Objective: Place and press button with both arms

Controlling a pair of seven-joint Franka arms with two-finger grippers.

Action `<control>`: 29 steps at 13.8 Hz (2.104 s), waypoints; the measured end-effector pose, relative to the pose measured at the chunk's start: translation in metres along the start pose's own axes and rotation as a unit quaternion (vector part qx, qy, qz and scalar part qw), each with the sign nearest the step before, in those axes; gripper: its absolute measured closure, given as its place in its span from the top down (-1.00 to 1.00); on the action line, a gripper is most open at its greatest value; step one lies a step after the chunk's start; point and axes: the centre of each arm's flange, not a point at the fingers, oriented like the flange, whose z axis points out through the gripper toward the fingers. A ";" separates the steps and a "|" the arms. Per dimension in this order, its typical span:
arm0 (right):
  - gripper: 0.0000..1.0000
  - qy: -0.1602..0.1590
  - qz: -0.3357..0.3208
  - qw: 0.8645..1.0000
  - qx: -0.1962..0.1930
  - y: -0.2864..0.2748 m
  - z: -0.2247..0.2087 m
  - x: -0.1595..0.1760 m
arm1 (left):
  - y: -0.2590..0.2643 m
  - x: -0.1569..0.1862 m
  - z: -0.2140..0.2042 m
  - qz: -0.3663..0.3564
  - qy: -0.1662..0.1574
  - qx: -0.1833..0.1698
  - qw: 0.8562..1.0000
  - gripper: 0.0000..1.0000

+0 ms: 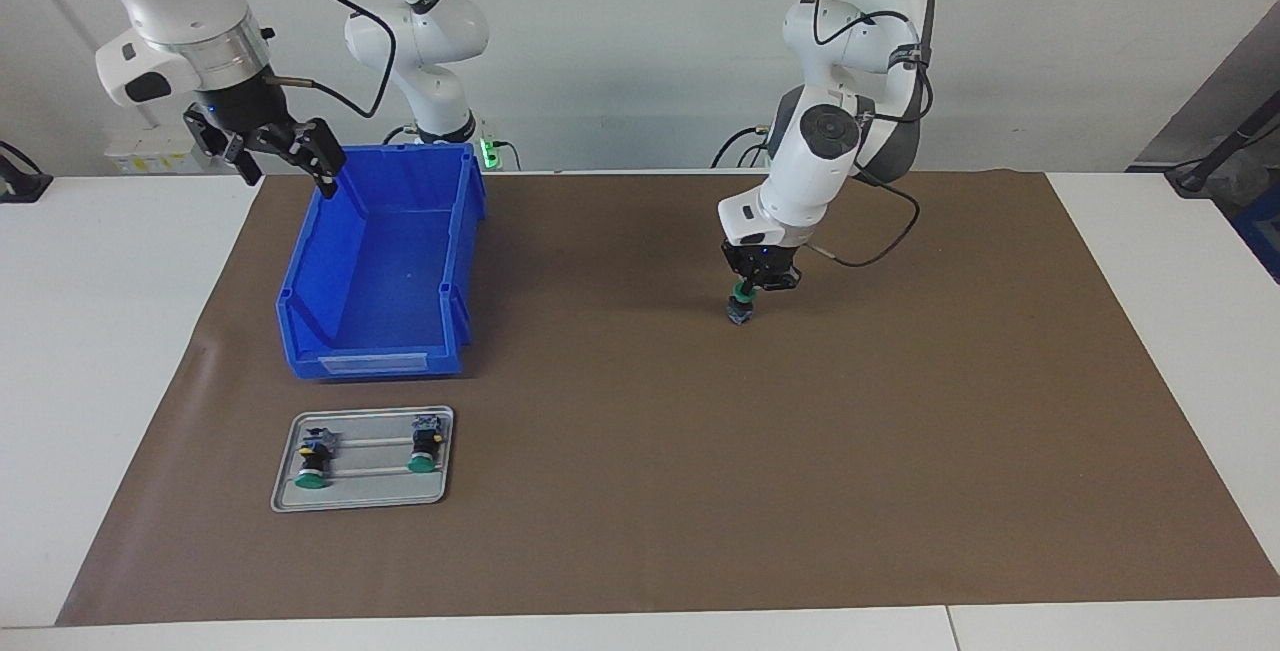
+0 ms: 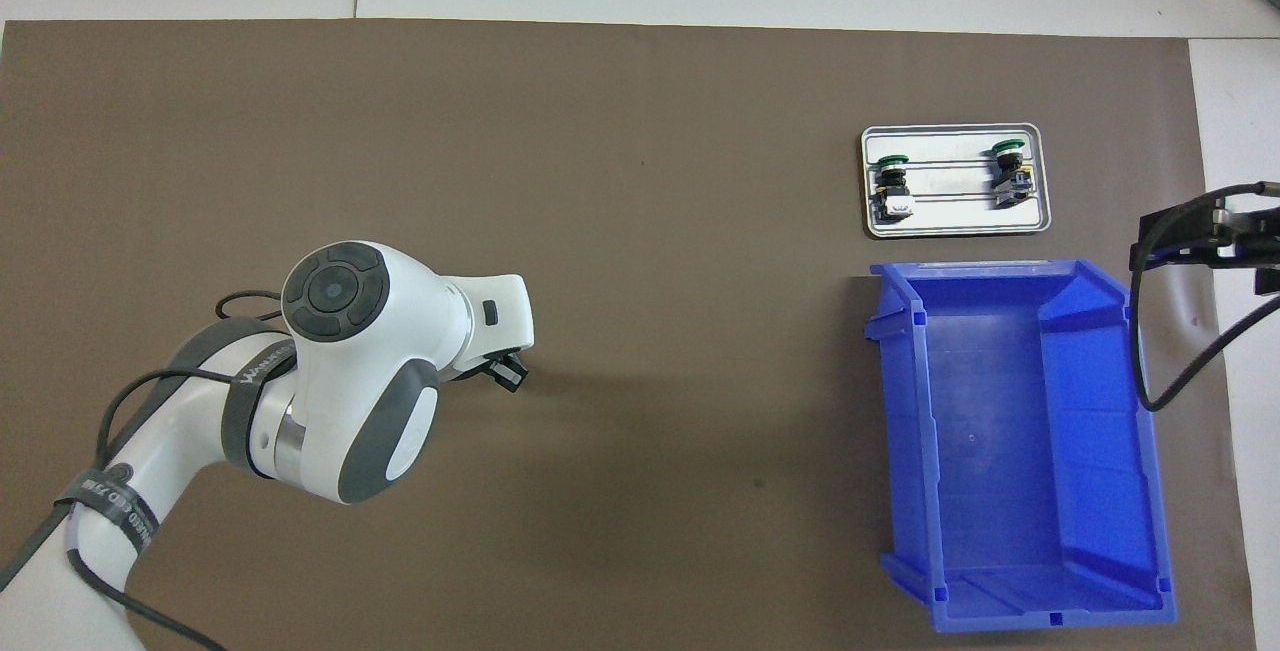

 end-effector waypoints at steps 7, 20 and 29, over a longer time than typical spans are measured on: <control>1.00 0.000 0.000 1.000 0.000 0.000 0.000 0.000 | -0.007 0.002 -0.006 -0.013 0.006 0.003 1.000 -0.98; 1.00 0.000 0.000 1.000 0.000 0.000 0.000 0.000 | -0.166 -0.061 -0.180 -0.170 0.046 0.014 0.984 0.96; 1.00 0.000 0.000 1.000 0.000 0.000 0.000 0.000 | -0.205 -0.080 -0.317 -0.220 0.057 0.054 0.972 1.00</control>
